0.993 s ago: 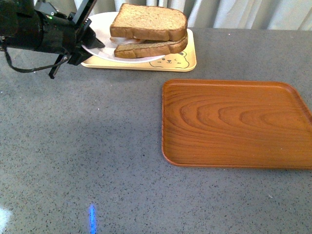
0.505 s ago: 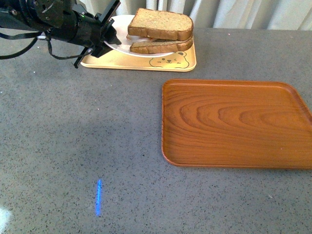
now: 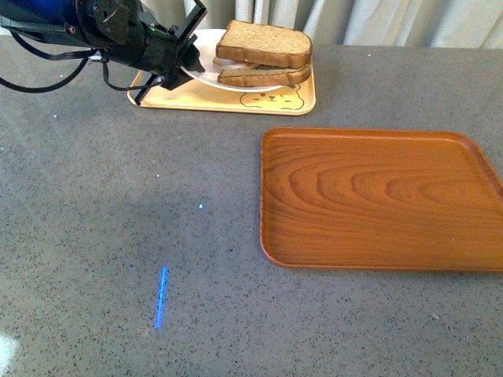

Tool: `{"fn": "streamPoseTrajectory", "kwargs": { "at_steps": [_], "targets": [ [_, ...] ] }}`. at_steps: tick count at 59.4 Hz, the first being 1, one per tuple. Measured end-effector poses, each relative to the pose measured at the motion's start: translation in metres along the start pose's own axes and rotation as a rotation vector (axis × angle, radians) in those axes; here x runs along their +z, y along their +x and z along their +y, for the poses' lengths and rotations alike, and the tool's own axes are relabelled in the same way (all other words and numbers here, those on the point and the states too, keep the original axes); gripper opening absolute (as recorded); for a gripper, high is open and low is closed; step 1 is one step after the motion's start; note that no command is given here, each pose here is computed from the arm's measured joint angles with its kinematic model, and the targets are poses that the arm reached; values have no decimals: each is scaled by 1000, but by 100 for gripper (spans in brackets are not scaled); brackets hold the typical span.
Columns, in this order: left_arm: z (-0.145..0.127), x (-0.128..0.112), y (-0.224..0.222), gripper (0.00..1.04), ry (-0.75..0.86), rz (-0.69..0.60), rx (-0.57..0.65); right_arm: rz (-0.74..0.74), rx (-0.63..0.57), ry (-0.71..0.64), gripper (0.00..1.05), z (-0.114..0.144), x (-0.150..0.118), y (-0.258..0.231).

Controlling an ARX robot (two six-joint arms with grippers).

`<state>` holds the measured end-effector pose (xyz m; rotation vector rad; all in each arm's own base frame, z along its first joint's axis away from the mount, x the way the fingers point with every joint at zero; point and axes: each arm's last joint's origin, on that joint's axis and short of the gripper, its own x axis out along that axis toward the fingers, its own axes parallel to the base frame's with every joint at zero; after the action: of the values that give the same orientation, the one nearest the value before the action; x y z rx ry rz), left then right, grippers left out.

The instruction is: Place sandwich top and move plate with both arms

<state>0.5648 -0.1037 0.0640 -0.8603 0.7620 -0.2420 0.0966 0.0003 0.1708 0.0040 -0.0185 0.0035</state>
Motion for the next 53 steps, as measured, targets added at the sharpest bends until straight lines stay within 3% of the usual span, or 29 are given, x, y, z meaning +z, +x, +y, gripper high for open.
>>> {"fn": "streamPoseTrajectory", "kwargs": {
  "at_steps": [6, 42, 53],
  "targets": [
    [2, 2, 1, 7, 4, 3, 3, 0, 0, 0, 96, 0, 0, 0],
    [17, 23, -16, 97, -4, -51, 10, 0, 0, 0, 96, 0, 0, 0],
    [25, 25, -28, 96, -20, -93, 4, 0, 0, 0, 96, 0, 0, 0]
  ]
}}
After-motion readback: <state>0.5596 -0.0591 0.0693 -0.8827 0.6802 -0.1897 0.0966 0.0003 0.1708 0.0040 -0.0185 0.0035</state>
